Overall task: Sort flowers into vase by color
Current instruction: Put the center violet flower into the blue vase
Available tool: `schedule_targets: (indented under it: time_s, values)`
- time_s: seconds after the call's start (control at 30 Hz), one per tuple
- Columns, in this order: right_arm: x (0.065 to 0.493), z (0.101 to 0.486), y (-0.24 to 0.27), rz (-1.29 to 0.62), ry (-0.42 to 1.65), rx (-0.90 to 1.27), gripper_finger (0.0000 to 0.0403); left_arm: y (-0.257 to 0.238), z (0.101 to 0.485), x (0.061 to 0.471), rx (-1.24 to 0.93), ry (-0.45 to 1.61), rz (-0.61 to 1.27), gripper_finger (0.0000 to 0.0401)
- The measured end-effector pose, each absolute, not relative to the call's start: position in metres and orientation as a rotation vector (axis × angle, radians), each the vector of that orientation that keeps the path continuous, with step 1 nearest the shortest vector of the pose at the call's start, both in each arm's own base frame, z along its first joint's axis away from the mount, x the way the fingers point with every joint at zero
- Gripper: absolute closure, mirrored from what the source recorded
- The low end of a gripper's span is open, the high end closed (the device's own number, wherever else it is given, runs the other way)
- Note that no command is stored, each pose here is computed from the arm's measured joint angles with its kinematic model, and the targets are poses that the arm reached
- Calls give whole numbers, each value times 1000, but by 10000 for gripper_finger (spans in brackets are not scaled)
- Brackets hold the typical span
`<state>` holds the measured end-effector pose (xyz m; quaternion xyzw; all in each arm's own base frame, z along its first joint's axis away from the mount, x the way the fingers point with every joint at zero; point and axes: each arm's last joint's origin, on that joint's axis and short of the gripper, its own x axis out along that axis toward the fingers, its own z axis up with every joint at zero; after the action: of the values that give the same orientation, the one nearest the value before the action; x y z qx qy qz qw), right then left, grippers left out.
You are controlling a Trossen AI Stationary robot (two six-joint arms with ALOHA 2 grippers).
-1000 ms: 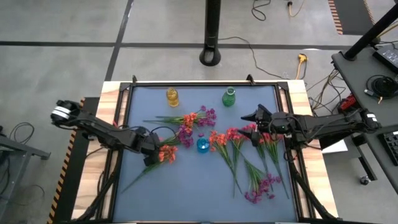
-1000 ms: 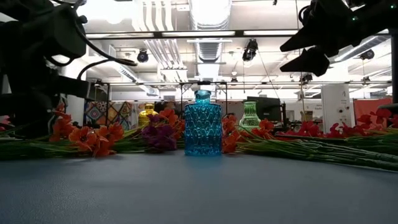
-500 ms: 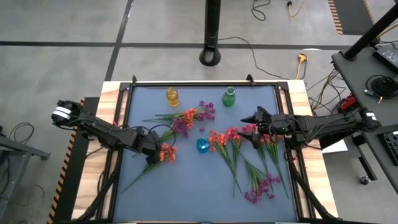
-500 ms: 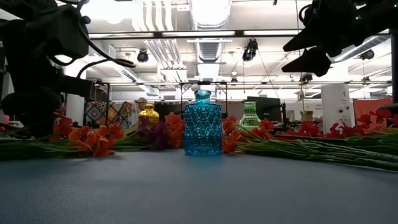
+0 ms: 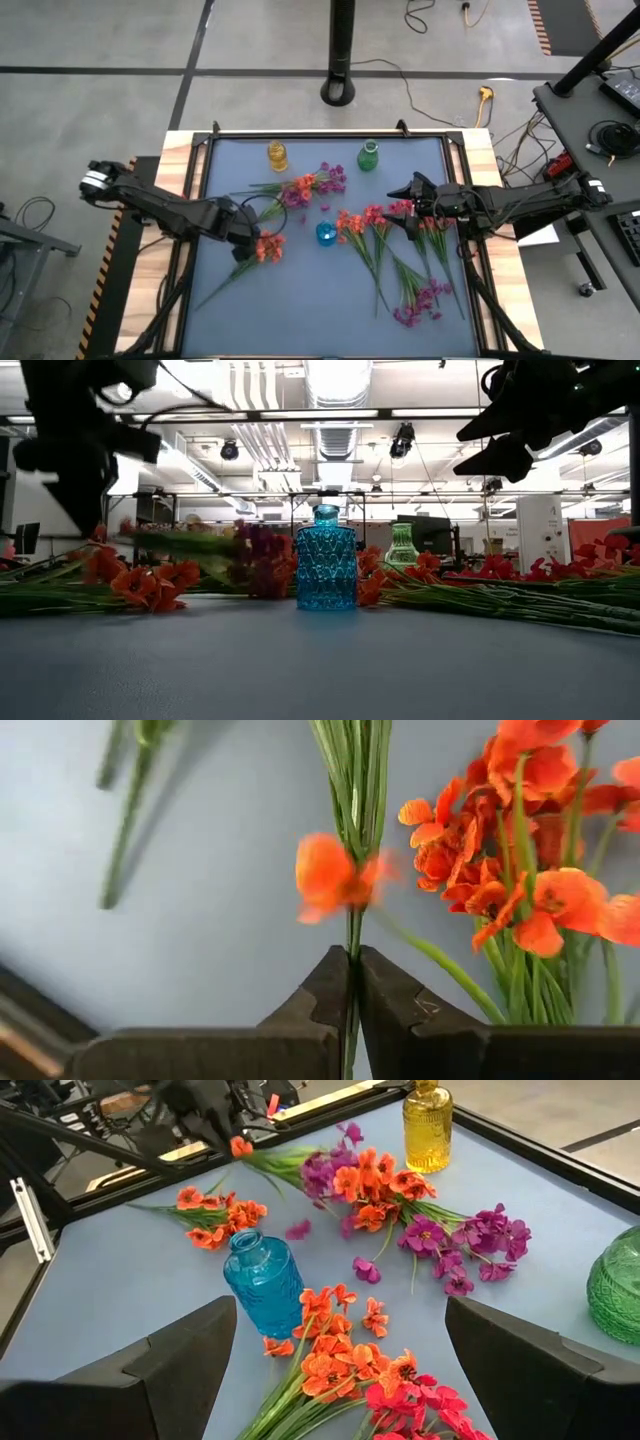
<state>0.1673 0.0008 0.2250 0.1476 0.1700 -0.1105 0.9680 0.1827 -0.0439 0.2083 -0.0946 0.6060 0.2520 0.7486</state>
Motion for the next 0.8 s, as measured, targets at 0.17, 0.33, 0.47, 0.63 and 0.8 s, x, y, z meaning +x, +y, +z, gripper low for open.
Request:
schedule_targets:
  time_s: [0.17,0.33,0.47,0.63,0.8]
  values:
    - [167,225,1,-223,344,298,51,-41,242,176,-168,1333,581,401]
    - [167,225,1,-224,344,298,51,-40,280,174,-169,1274,580,401]
    - [167,225,1,-224,344,298,51,-39,306,173,-188,1188,524,401]
    - [167,225,1,-224,344,297,51,-37,334,175,-155,954,512,401]
    - [167,225,1,-222,345,289,51,-46,348,199,-79,605,279,401]
